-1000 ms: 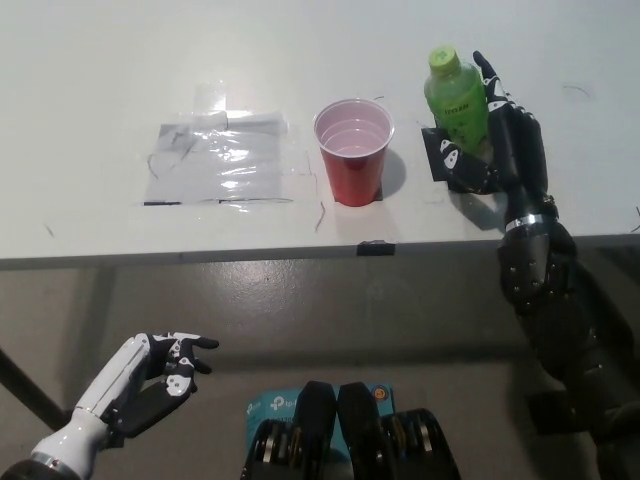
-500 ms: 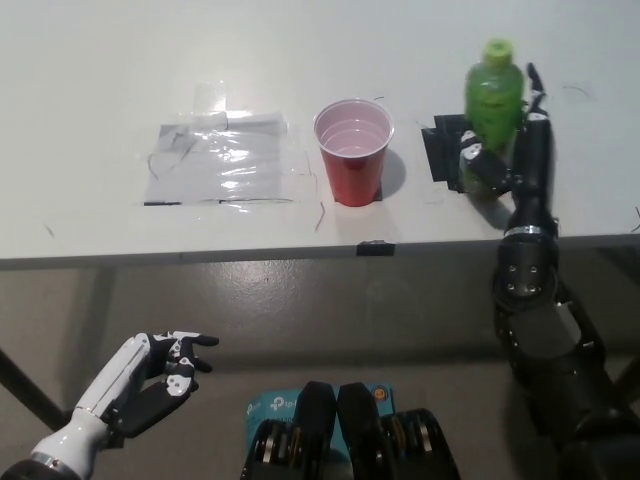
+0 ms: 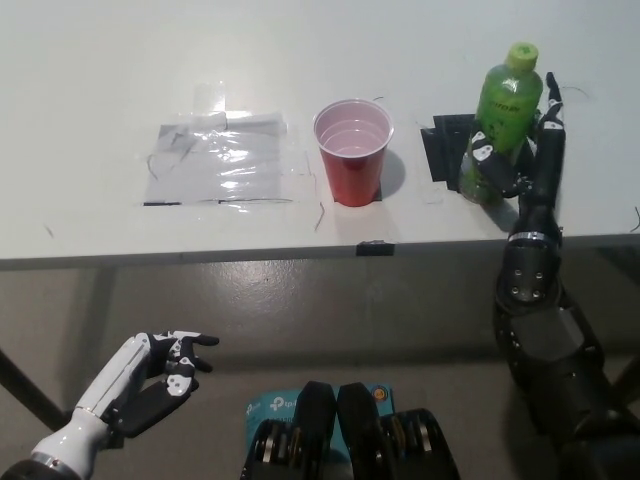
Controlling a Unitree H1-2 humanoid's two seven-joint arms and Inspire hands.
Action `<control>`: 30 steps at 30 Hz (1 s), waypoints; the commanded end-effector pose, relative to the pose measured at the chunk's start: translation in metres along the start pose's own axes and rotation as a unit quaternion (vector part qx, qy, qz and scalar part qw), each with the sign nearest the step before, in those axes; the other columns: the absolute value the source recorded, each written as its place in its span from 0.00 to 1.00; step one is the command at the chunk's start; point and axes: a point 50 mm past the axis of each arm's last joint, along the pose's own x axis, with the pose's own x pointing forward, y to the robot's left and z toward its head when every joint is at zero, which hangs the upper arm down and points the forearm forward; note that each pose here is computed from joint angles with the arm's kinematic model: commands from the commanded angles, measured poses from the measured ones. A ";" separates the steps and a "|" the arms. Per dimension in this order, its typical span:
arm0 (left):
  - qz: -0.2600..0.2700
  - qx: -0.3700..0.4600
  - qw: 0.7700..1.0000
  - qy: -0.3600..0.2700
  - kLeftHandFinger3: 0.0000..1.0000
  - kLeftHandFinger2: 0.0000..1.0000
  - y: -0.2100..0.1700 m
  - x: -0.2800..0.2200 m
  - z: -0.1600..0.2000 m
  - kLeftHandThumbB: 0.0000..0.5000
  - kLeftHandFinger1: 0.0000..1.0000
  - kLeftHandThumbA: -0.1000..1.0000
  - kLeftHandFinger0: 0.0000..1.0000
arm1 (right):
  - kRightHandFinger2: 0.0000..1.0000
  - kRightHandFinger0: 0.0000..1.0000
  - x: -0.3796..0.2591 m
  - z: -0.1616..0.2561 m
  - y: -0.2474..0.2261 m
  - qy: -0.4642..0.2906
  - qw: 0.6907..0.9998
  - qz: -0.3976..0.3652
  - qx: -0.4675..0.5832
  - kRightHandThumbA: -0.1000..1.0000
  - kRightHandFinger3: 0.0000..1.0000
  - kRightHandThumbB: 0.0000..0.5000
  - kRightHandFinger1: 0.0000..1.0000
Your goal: The robot uses its right hand to pick up a bottle kept in the middle of the desk and tilt it into a cup kept next to it to pour water out
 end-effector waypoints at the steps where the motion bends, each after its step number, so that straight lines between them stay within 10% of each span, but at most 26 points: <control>1: 0.001 0.015 0.999 -0.029 0.76 0.70 0.006 0.000 0.011 0.73 0.57 1.00 0.49 | 1.00 1.00 0.007 0.008 0.003 0.003 0.994 0.026 -0.107 1.00 1.00 0.54 1.00; 2: 0.001 0.015 0.999 -0.029 0.76 0.70 0.006 0.000 0.011 0.73 0.57 1.00 0.49 | 1.00 1.00 0.007 0.008 0.003 0.004 0.994 0.027 -0.110 1.00 1.00 0.57 1.00; 3: -0.001 0.015 1.000 -0.027 0.76 0.70 0.006 0.000 0.011 0.78 0.58 1.00 0.49 | 1.00 1.00 0.008 0.009 0.003 0.001 0.989 0.041 -0.145 1.00 1.00 0.93 1.00; 4: -0.001 0.018 0.999 -0.027 0.77 0.71 0.007 0.000 0.011 0.75 0.58 1.00 0.51 | 1.00 1.00 0.009 0.010 0.002 -0.003 0.985 0.046 -0.168 1.00 1.00 1.00 1.00; 30: 0.005 0.018 1.000 -0.024 0.76 0.71 0.008 -0.003 0.007 0.76 0.59 1.00 0.50 | 1.00 1.00 -0.019 0.017 -0.069 0.056 0.966 0.060 -0.245 1.00 1.00 1.00 1.00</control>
